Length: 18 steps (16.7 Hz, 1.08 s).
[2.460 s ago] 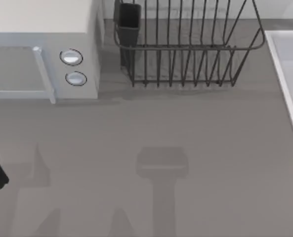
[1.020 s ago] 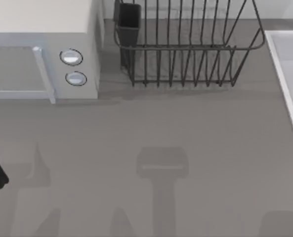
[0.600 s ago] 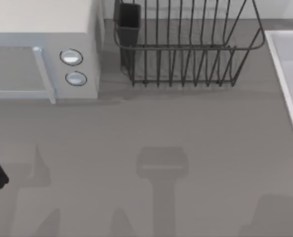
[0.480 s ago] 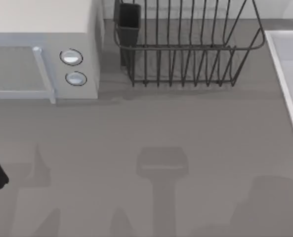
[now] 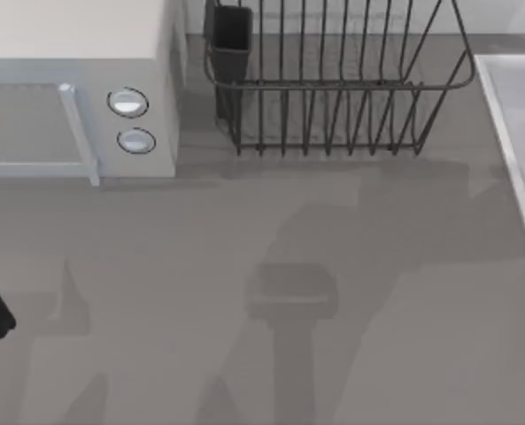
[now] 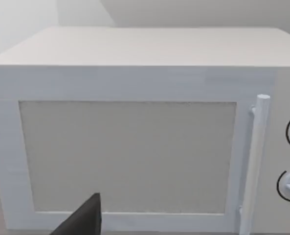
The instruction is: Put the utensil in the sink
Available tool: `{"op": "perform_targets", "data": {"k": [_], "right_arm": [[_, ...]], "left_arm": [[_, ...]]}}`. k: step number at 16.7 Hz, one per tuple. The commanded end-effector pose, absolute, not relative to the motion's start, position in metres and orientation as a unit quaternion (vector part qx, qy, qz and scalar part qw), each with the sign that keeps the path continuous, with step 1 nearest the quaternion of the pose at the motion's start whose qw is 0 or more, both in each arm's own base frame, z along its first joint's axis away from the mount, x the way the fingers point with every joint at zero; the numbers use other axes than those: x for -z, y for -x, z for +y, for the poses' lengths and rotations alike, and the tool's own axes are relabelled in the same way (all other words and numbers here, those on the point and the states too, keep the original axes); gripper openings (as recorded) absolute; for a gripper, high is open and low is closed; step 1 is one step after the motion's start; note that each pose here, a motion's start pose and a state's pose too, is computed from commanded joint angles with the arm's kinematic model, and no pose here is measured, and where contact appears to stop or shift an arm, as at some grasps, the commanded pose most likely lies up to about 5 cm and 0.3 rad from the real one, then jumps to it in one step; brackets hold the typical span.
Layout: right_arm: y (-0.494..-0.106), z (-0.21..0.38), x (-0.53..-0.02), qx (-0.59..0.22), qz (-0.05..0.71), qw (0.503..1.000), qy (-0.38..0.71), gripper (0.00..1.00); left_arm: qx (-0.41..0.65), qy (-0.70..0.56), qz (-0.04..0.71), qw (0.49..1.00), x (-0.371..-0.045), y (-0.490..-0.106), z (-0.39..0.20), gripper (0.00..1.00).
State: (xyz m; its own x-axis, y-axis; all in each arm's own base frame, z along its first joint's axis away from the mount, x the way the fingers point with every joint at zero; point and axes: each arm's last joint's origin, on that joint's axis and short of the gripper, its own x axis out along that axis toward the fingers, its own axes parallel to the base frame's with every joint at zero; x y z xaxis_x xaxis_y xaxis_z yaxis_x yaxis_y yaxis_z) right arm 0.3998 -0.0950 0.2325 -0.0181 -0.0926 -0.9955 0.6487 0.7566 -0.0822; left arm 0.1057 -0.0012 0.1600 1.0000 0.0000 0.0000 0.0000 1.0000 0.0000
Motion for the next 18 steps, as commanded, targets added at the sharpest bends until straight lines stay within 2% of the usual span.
{"op": "perform_targets", "data": {"k": [3,7,15,18], "right_arm": [[-0.447,-0.074,-0.221,0.282,0.642,0.683,-0.204,0.00],[-0.482,-0.046,-0.201,0.286,0.630,0.695,-0.195,0.00],[-0.488,-0.041,-0.196,0.287,0.626,0.698,-0.196,0.00],[-0.489,-0.043,-0.178,0.287,0.628,0.697,-0.194,0.00]], "left_arm": [[0.000,0.000,0.000,1.000,-0.160,-0.106,-0.001,1.00],[0.000,0.000,0.000,1.000,-0.160,-0.106,-0.001,1.00],[0.000,0.000,0.000,1.000,-0.160,-0.106,-0.001,1.00],[0.000,0.000,0.000,1.000,-0.160,-0.106,-0.001,1.00]]}}
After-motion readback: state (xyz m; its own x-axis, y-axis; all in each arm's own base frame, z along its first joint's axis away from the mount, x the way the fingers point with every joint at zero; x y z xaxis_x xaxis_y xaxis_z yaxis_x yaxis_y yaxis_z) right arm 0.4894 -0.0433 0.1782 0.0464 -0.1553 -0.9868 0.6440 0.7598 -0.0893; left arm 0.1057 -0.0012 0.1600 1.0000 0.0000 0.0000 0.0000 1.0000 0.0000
